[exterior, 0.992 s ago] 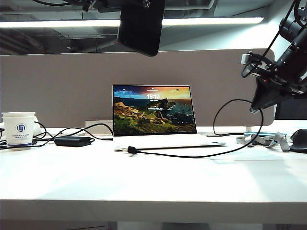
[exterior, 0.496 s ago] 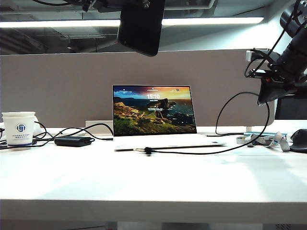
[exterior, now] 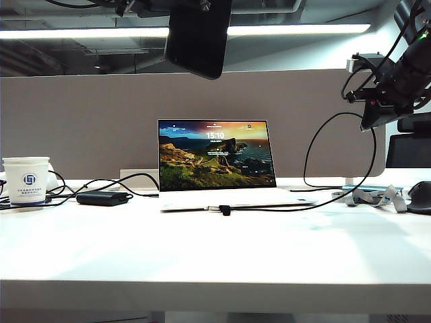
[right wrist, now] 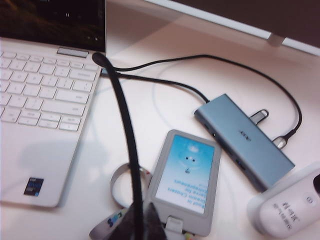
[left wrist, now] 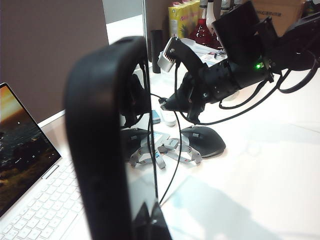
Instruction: Pick up the black phone, pick up the charger plug, insert the charger plug into the phone's charging port, and finally place the connected phone back on the desk.
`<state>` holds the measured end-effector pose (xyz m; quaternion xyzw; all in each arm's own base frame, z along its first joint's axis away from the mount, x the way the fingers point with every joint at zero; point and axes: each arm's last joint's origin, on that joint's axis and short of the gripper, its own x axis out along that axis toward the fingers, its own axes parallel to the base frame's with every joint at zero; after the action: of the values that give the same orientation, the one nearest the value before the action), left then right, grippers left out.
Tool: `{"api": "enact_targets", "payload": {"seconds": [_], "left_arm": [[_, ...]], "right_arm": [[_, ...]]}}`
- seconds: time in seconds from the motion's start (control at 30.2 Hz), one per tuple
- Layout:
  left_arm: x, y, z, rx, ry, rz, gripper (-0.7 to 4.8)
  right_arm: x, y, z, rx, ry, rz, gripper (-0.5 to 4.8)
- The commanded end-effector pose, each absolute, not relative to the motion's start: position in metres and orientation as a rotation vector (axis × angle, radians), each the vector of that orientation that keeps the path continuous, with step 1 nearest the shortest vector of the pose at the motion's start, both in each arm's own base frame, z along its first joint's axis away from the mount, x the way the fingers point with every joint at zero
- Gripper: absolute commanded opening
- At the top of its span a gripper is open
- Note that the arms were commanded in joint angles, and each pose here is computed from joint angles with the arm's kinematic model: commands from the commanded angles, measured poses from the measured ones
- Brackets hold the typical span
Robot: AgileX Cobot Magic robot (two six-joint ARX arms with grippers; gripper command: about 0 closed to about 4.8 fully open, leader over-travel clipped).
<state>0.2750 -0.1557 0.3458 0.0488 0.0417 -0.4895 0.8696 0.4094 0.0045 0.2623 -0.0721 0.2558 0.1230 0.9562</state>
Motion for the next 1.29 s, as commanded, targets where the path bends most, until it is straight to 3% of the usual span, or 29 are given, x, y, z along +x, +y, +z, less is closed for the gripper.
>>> {"api": "enact_targets", "payload": {"seconds": [0.03,0.1,0.23,0.26,0.93,1.19,1.29], "left_arm": [[0.273,-0.155,0.355,0.104,0.026,-1.033,-0.06],[0.273,-0.155,0.355,0.104,0.026,-1.034,-0.06],[0.273,-0.155,0.355,0.104,0.026,-1.033,-0.06],[0.273,-0.155,0.355,0.104,0.026,-1.033,-0.06],[0.273,-0.155,0.355,0.104,0.026,-1.029,-0.06],[0.273,-0.155,0.355,0.104,0.024,-1.028,-0.06],[0.273,-0.155,0.355,0.104,0.025,-1.028,-0.06]], "right_arm": [[0.41,0.004,0.257,-0.145,0.55,0.251,-0.04],[0.41,0.005,0.255,-0.145,0.558,0.252,0.07],[0.411,0.005,0.254,-0.143,0.56,0.257,1.94],[0.411,0.006,0.254,-0.142,0.558,0.262,2.15],[0.404,0.035,0.27,-0.115,0.474,0.486,2.57],[0.398,0.073,0.271,0.301,0.6,0.508,2.51],[0.393,0.094,0.271,0.327,0.623,0.532,2.51]]}}
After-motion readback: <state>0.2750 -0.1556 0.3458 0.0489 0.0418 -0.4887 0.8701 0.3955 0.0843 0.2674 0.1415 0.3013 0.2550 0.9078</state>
